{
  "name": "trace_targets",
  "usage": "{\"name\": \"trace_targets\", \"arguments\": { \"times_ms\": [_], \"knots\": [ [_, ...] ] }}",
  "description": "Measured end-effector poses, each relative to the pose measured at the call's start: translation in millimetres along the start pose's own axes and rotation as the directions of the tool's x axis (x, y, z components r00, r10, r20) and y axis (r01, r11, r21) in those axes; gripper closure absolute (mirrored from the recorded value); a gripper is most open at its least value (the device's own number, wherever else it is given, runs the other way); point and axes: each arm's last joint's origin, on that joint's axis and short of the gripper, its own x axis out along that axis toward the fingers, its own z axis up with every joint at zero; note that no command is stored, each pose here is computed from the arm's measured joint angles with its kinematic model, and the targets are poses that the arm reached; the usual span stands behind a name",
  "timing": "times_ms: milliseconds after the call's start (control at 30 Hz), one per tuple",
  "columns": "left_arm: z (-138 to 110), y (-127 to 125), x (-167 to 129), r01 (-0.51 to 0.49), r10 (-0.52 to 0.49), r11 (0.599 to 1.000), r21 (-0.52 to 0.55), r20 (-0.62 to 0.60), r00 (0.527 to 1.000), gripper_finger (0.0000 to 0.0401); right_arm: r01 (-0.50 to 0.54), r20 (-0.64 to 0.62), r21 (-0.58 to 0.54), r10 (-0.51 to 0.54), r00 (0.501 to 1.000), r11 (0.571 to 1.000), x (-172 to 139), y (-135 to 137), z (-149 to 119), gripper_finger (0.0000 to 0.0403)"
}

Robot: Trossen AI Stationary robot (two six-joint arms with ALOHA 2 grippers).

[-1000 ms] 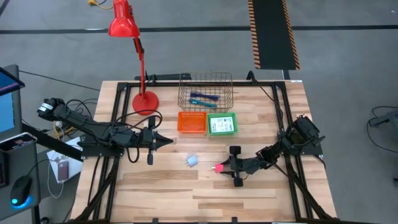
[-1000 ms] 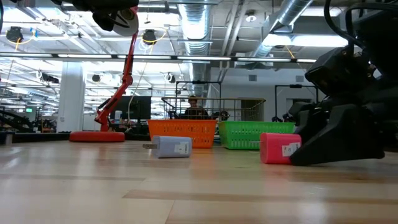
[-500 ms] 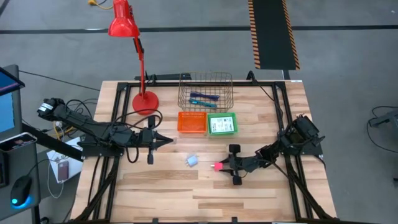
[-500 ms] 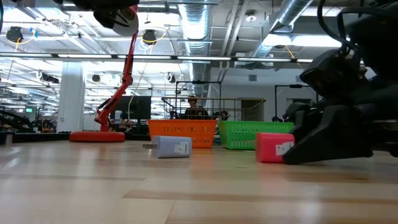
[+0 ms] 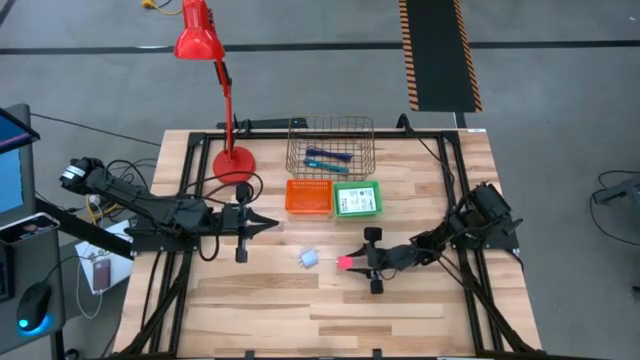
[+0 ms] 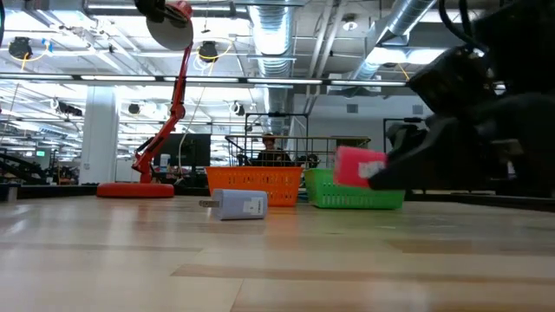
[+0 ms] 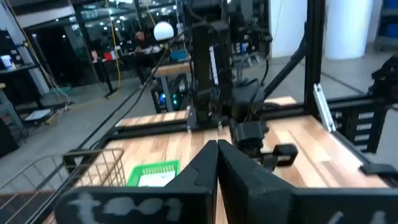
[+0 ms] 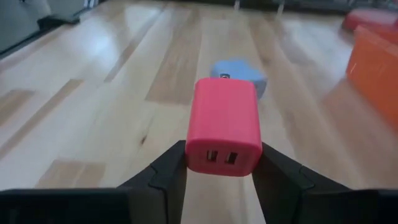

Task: Pick and place items into bin
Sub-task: Put the pink charger adapter into the orange bin

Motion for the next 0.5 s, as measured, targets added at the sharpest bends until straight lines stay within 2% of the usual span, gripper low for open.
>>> {"name": "trace_targets", "arguments": {
  "times_ms": [167, 267, 400, 500],
  "knots": [
    [3.9, 0.5, 0.6, 0.056, -0.056, 0.998, 0.005, 0.047, 0.997, 0.0401, 0.028, 0.058, -0.021, -0.027, 0.998, 0.999, 10.4, -9.5, 12.4, 0.0261],
    [3.1, 2.3, 4.2, 0.071, -0.070, 0.997, -0.028, 0.055, 0.996, 0.0401, 0.035, 0.086, -0.043, -0.031, 0.996, 0.998, 17.8, -14.0, 20.7, 0.0260],
    [-6.1, 1.9, 15.1, 0.056, -0.056, 0.997, -0.048, 0.014, 0.998, 0.0395, 0.025, 0.122, -0.072, -0.016, 0.992, 0.997, 26.3, -18.4, 31.2, 0.0260],
    [-17.2, -1.6, 27.9, 0.049, -0.050, 0.998, -0.041, -0.023, 0.998, 0.0374, 0.025, 0.139, -0.090, -0.013, 0.990, 0.996, 30.9, -21.4, 36.9, 0.0260]
  ]
}}
